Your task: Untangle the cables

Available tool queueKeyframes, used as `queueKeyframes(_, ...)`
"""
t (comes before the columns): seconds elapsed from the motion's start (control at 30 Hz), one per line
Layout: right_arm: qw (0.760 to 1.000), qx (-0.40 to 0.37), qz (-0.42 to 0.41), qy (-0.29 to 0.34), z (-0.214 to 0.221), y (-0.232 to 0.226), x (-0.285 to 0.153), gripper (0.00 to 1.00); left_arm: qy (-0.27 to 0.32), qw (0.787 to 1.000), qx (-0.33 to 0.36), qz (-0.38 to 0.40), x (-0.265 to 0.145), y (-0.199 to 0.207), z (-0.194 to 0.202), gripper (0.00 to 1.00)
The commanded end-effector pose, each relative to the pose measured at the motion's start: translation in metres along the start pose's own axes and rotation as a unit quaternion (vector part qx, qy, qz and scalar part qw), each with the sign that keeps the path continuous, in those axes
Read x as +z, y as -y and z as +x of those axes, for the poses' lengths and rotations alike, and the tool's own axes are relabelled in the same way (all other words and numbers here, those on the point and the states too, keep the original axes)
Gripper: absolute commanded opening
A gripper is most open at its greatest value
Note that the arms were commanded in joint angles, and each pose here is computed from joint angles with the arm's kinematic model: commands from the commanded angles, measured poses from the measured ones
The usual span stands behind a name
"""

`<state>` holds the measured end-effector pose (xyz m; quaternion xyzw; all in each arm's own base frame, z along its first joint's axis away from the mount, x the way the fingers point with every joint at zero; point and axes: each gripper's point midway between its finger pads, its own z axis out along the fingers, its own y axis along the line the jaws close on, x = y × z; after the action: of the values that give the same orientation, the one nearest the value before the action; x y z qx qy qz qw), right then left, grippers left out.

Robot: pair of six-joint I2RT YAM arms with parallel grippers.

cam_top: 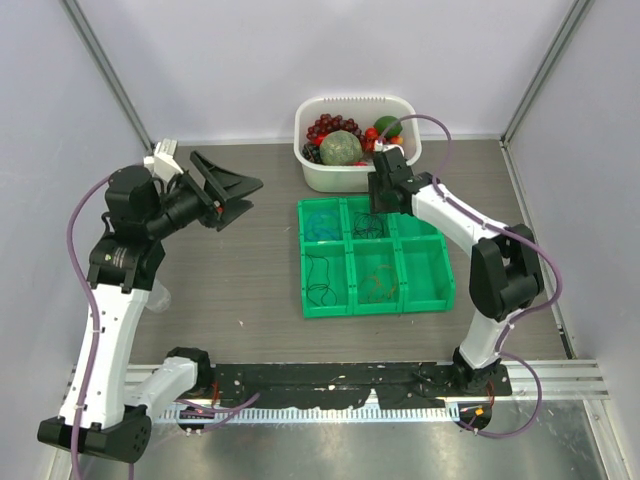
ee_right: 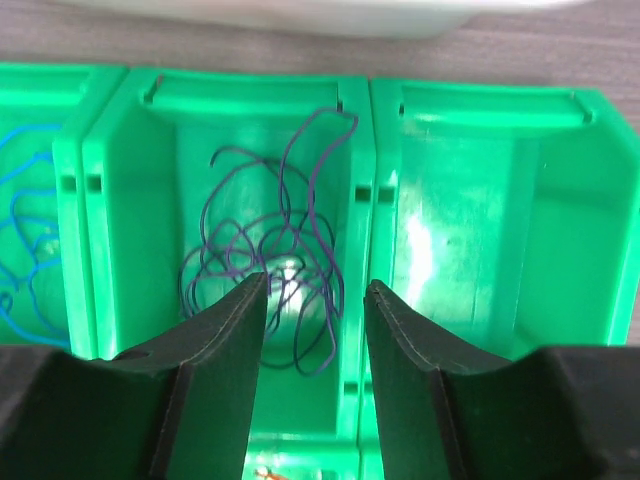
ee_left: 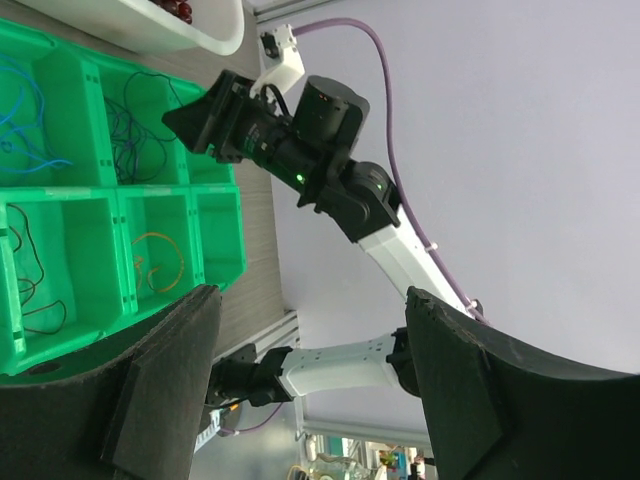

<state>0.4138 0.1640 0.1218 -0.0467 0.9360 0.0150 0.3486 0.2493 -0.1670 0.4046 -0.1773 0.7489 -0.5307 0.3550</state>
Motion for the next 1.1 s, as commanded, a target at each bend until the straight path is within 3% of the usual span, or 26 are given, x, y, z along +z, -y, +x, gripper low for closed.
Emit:
queueKeyframes(0.0,0.998,-0.002,0.027,0.065,-0.046,0.003,0.01,0.47,0.007,1.0,0.007,0.017,-0.01,0.009,0.003,0.78)
queueKeyframes(0.07,0.997,-0.005,0.034,0.067,-0.049,0.003,0.013,0.41,0.007,1.0,0.007,0.017,-0.011,0.01,0.003,0.77)
queueKeyframes(0.13,0.997,-0.004,0.029,0.067,-0.052,0.001,0.012,0.23,0.006,1.0,0.009,0.018,-0.012,0.01,0.004,0.78)
queueKeyframes(0.2,0.997,0.0,0.014,0.071,-0.054,-0.006,0.008,0.13,0.005,1.0,0.009,0.018,-0.013,0.01,0.005,0.77)
queueKeyframes(0.33,0.999,0.022,-0.035,0.035,-0.031,-0.023,0.003,0.01,0.004,1.0,0.007,0.016,-0.012,0.007,0.006,0.77)
queueKeyframes(0.6,0.979,0.1,-0.172,-0.039,0.007,-0.069,-0.03,0.01,-0.002,1.0,0.007,0.019,-0.01,0.007,0.006,0.77)
queueKeyframes(1.07,0.96,0.197,-0.167,-0.106,0.025,-0.075,0.009,0.01,-0.01,1.0,0.002,0.023,-0.014,0.007,0.013,0.77)
